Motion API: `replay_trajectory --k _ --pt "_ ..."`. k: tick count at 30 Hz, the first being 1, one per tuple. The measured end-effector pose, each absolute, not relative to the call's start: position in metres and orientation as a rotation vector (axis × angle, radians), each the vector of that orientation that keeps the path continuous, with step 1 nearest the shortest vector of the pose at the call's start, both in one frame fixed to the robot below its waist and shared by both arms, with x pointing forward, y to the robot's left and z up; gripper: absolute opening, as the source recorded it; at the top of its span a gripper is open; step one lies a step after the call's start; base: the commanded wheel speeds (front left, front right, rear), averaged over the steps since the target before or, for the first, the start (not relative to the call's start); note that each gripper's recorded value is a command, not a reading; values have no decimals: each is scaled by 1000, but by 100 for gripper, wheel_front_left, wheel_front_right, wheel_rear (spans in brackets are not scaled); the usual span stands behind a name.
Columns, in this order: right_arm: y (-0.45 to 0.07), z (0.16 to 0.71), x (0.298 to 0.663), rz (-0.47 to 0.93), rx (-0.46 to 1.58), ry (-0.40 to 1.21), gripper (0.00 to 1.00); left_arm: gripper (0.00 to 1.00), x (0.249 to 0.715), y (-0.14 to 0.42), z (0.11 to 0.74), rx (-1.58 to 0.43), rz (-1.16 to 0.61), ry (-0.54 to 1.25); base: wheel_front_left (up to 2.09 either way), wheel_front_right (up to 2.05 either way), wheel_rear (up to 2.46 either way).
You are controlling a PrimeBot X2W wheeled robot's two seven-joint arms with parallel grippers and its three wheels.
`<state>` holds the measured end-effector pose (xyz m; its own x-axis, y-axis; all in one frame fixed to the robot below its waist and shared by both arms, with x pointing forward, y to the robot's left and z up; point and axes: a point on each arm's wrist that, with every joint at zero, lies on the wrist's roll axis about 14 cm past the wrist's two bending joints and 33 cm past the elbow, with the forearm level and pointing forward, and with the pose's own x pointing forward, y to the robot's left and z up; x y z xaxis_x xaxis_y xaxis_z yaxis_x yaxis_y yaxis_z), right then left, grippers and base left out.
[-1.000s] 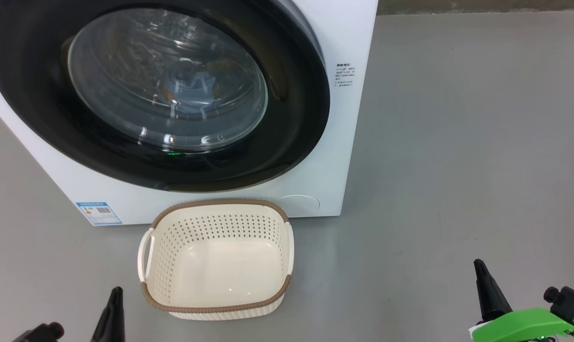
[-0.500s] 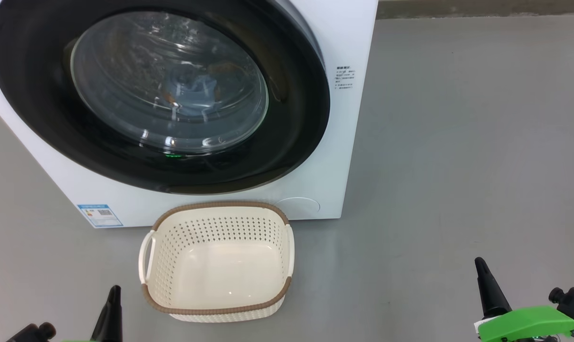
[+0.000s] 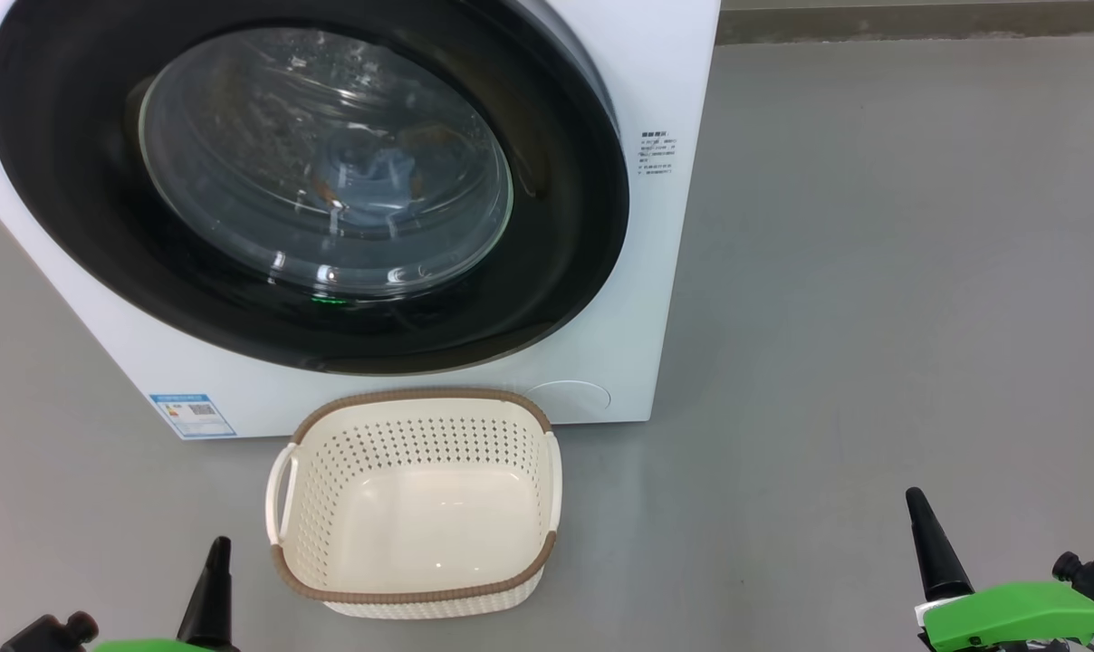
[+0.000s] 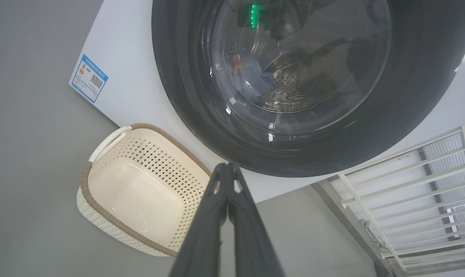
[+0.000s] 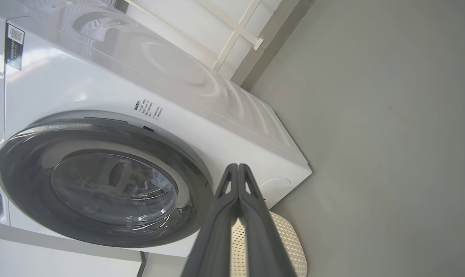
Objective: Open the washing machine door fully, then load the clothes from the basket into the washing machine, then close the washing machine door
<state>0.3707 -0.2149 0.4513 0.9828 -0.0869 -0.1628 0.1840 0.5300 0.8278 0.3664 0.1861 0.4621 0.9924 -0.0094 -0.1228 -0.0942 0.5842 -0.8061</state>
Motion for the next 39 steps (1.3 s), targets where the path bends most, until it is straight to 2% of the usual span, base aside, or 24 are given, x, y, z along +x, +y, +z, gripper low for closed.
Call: replay_trajectory --k 39 --pt "-211 468 373 -128 1373 72 0 0 373 187 474 -1355 56 101 0 0 0"
